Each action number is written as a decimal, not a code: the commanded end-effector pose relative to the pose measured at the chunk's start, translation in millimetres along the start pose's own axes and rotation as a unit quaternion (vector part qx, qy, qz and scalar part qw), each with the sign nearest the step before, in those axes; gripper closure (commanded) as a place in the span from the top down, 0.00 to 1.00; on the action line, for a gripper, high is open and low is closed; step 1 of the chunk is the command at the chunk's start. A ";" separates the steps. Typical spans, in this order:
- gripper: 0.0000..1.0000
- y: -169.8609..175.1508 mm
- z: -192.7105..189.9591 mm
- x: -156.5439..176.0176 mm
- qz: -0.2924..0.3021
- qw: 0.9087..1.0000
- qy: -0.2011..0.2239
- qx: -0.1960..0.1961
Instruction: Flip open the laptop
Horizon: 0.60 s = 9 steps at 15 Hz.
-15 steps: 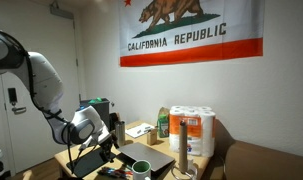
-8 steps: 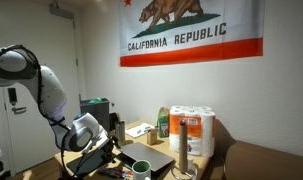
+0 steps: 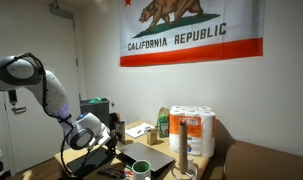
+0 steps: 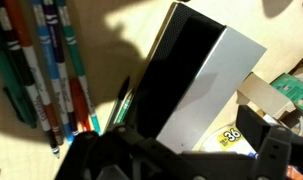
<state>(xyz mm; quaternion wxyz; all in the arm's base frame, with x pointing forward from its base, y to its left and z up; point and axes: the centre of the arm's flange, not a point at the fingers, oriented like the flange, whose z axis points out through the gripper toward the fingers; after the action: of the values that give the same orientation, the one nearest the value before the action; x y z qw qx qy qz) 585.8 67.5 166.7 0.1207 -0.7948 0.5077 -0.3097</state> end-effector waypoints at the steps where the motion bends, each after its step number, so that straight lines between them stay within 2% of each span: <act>1: 1.00 -17.0 4.3 1.4 0.010 1.000 0.014 0.025; 7: 1.00 -38.3 2.0 11.8 0.016 0.999 0.021 0.045; 9: 1.00 -38.4 1.7 12.6 0.014 0.999 0.020 0.040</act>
<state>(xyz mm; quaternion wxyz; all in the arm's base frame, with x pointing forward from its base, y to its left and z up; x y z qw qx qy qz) 613.3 74.2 187.6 0.1439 -0.7840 0.5028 -0.3345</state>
